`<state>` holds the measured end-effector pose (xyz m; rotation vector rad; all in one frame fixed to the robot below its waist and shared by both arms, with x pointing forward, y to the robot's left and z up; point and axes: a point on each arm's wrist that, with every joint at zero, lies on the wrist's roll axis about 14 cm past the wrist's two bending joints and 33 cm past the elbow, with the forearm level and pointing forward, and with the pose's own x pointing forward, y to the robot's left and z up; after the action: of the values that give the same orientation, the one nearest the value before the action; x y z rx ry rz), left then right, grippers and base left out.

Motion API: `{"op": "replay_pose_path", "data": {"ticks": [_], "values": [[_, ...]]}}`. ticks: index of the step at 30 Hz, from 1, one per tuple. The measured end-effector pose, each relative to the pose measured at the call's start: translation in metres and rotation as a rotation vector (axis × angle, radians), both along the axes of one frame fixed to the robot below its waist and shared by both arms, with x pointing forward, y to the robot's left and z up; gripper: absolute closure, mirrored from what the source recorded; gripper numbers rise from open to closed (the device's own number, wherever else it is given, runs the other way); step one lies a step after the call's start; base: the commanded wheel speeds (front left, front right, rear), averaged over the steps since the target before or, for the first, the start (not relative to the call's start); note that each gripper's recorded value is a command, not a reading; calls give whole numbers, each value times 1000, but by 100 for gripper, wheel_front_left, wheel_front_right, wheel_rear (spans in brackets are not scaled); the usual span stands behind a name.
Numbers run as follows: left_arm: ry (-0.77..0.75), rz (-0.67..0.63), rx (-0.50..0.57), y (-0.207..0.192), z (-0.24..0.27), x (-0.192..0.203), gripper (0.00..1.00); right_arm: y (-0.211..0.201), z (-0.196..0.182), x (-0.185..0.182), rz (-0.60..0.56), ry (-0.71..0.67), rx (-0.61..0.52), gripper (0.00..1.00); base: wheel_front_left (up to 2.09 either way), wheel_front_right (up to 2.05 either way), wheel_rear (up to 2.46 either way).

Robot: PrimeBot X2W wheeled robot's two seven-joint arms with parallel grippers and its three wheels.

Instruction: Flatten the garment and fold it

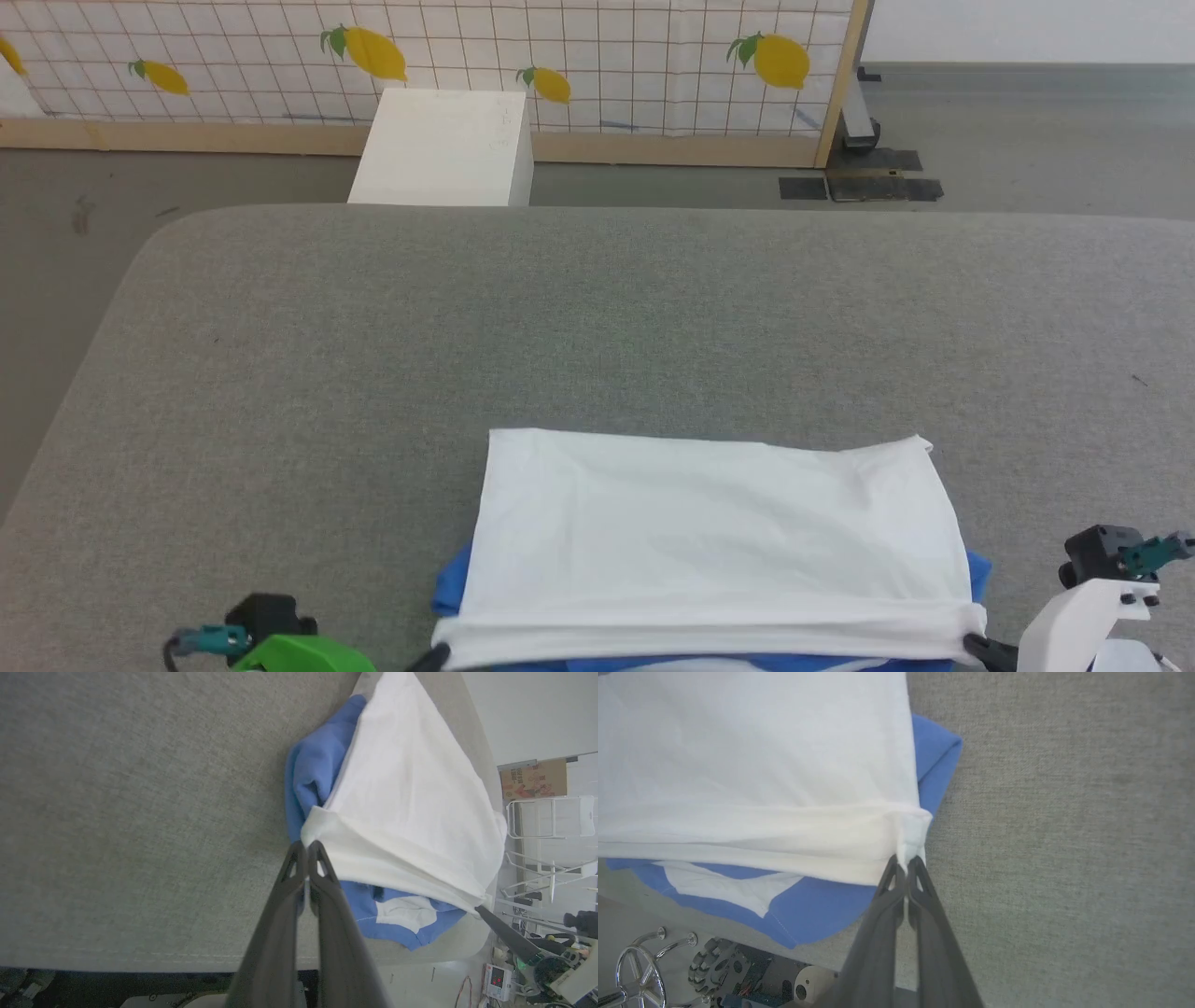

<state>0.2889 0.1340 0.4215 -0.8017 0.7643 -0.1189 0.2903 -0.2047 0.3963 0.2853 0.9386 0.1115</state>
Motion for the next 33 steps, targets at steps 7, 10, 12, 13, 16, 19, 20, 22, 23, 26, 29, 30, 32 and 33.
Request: {"op": "replay_pose_path", "data": {"ticks": [7,10,12,13,16,19,20,22,23,26,29,30,32,33], "values": [[168,-30,9,-6,-37,-24,51,4,-15,-8,22,52,-16,100,0,0,0],[195,-36,28,-5,-44,-26,0,4,-16,-9,26,51,-20,0,0,0,0],[200,-43,56,-2,-45,-26,0,2,-14,-9,27,44,-27,0,0,0,0],[197,-45,74,0,-45,-25,0,0,-12,-9,26,39,-29,0,0,0,0],[205,-40,140,15,-45,-26,0,-6,-7,-15,27,34,-33,0,0,0,0],[211,-14,237,39,-44,-26,0,-17,1,-22,28,41,-53,0,0,0,0],[197,12,254,47,-40,-22,0,-22,6,-23,16,32,-55,0,0,0,0],[151,52,285,59,-30,-14,0,-32,17,-19,-1,4,-69,0,0,0,0],[100,83,302,66,-20,-6,0,-39,25,-16,-15,-21,-78,0,0,0,0],[-86,165,363,85,14,21,0,-54,46,-3,-59,-94,-90,0,0,0,0],[-328,225,416,95,60,50,0,-58,66,17,-81,-171,-76,0,0,0,0],[-417,242,435,96,77,59,0,-57,72,24,-75,-190,-78,0,0,0,0],[-589,269,477,98,106,72,0,-53,79,36,-53,-212,-79,0,0,0,0],[-661,274,493,97,118,77,0,-50,77,40,-33,-206,-84,0,0,0,0]]}}
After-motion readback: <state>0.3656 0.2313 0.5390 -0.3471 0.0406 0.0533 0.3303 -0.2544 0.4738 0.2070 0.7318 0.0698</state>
